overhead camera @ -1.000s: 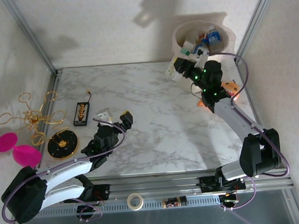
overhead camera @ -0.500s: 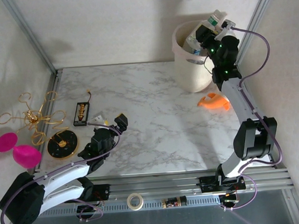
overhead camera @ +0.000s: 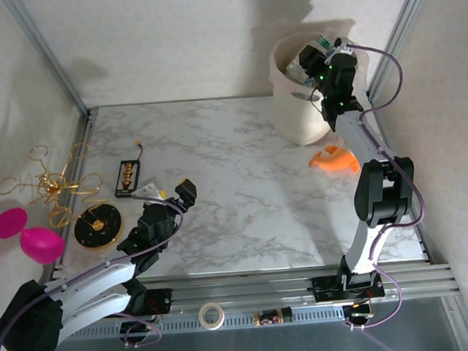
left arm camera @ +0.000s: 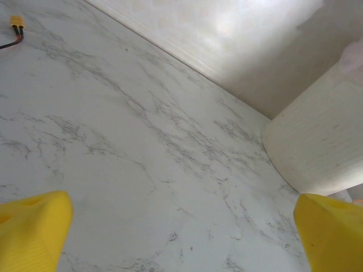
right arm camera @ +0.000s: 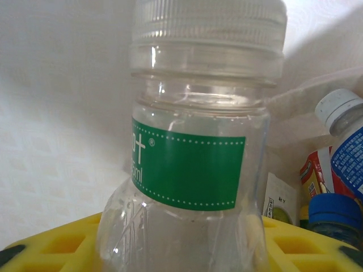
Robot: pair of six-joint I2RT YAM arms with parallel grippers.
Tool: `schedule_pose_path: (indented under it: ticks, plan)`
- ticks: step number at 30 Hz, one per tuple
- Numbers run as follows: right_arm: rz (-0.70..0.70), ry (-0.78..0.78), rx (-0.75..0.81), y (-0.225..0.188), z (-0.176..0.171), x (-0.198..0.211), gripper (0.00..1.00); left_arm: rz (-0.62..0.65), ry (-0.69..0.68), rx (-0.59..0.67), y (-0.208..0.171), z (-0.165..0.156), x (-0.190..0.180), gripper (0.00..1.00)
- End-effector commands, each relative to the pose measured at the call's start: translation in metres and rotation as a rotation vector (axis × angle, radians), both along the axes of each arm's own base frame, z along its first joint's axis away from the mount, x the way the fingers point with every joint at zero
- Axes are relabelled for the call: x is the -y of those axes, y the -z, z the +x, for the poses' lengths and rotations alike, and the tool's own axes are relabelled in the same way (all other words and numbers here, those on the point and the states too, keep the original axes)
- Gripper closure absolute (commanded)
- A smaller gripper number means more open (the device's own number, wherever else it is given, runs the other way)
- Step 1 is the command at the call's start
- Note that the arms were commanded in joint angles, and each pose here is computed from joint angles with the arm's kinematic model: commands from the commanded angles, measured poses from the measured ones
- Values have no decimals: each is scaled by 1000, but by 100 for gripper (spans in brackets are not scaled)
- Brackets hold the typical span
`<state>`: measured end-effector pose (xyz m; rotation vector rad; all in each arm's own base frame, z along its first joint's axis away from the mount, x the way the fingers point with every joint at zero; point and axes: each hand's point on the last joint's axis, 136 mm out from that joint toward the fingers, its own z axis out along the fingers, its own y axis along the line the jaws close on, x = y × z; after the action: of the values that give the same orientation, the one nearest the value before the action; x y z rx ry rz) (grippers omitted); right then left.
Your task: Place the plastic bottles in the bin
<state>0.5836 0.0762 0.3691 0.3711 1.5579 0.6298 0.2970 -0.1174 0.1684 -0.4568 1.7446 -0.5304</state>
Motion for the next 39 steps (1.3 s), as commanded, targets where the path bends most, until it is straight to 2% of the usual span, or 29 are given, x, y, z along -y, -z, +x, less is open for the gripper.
schedule_pose_path:
  ticks: [1,7,15,21,27,32,39]
  plan:
    - [14,-2,43,-21,4,-1,43,3,-34,-12,6,-2,-10,0]
    - [-28,49,35,-29,1,8,12,11,-54,-8,4,-3,-16,0]
    - [-107,126,111,-67,-30,24,4,19,-77,0,2,-2,-22,0]
    - [-177,192,180,-90,-75,39,1,34,-106,6,0,-1,-30,0]
    - [-226,188,199,-92,-123,43,1,65,-133,24,-8,3,-38,0]
    - [-250,176,144,-60,-163,46,1,157,-201,47,-22,9,-56,0]
    - [-253,160,-20,31,-209,52,1,229,-311,56,-28,23,-82,0]
